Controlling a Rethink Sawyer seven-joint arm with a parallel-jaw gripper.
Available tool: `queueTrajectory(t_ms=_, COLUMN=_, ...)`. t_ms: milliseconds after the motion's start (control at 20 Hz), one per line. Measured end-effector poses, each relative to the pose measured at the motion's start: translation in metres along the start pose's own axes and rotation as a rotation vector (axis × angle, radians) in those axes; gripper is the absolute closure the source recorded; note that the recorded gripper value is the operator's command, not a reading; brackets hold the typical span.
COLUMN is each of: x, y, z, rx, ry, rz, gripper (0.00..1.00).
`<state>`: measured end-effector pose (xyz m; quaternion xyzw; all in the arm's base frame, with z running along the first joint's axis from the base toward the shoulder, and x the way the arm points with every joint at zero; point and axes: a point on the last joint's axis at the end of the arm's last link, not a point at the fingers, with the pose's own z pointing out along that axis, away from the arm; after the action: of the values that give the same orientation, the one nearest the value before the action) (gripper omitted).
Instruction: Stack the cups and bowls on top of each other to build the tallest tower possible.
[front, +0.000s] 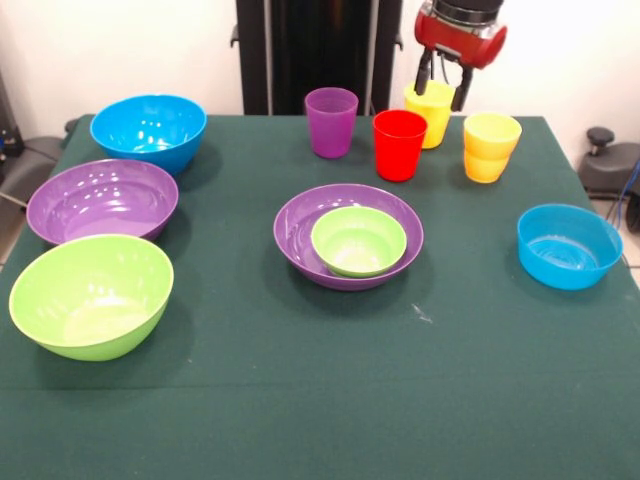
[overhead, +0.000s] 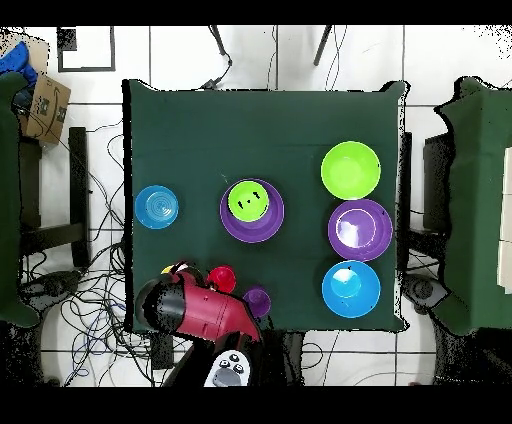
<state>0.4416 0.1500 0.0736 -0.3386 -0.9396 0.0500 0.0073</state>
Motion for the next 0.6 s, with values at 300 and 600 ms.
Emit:
queueTrajectory(t_ms=300, x=-0.013, y=-0.005, z=0.001, rx=-0.010, ry=-0.020, rz=0.024, gripper=0.00)
queueTrajectory(t_ms=600, x=-0.039, y=-0.011, z=0.008, rx=-0.041, ry=-0.111, rz=0.061, gripper=0.00)
